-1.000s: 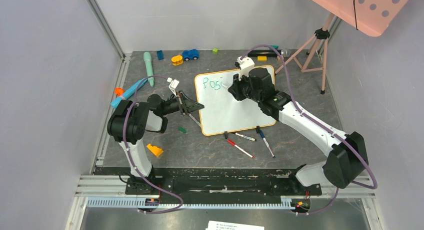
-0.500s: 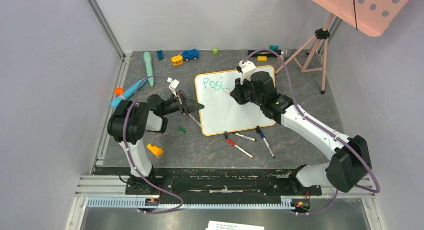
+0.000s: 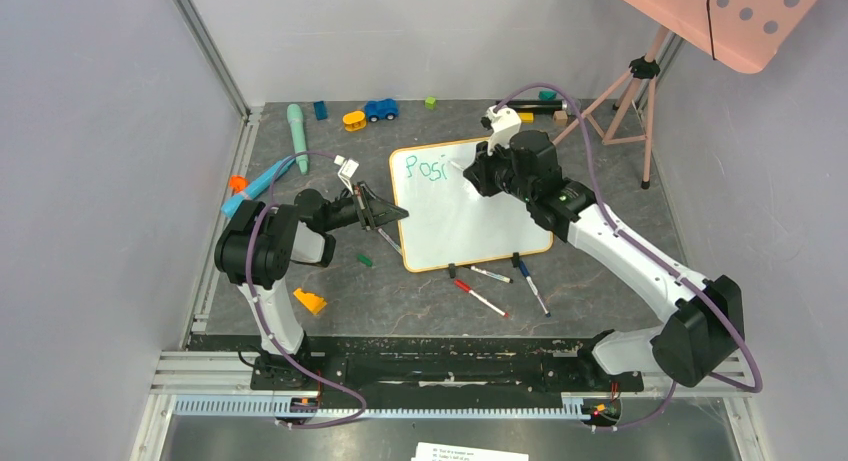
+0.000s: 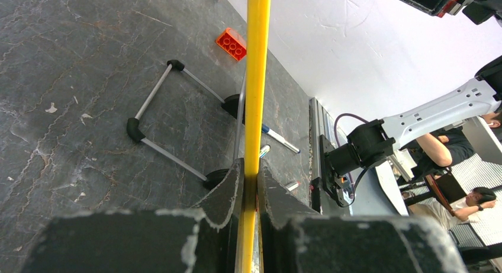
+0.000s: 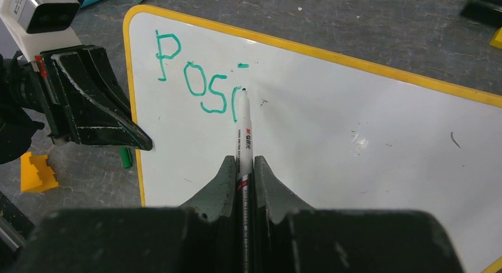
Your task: Write a sentence on the whiteboard
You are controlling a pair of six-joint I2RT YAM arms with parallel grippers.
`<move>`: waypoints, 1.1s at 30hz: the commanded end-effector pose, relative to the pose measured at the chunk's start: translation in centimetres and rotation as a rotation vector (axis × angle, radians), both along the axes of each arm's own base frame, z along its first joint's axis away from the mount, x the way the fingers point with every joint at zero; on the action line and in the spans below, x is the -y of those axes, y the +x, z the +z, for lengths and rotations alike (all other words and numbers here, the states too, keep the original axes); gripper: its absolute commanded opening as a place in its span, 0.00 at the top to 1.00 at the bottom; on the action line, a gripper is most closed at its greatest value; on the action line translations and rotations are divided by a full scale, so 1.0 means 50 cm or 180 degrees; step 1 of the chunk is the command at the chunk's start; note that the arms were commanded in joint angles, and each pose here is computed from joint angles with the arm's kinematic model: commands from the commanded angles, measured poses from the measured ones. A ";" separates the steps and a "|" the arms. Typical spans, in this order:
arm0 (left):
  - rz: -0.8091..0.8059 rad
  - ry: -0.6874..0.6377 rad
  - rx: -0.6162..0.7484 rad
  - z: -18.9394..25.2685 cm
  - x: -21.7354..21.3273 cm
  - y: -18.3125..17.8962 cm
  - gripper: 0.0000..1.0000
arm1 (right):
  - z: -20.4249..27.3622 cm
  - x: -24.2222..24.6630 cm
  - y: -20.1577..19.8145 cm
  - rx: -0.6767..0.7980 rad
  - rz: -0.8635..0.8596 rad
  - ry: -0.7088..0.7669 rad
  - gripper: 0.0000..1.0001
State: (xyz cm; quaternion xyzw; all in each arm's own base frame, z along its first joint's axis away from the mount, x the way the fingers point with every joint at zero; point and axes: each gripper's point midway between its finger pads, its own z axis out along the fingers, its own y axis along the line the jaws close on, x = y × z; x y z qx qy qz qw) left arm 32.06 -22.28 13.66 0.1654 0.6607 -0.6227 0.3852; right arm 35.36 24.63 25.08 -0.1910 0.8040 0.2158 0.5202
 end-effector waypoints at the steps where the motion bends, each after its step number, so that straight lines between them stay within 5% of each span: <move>1: -0.0005 -0.0037 0.0430 0.044 -0.002 0.000 0.98 | 0.050 0.003 0.020 0.0172 -0.0077 0.0059 1.00; 17: 0.0003 -0.0036 0.0423 0.042 -0.002 0.001 0.98 | 0.012 -0.014 0.035 0.0065 -0.0013 -0.0001 1.00; 33: -0.0002 -0.0038 0.0423 0.042 -0.002 0.004 0.98 | -0.001 0.060 0.046 0.0080 -0.0510 -0.0260 1.00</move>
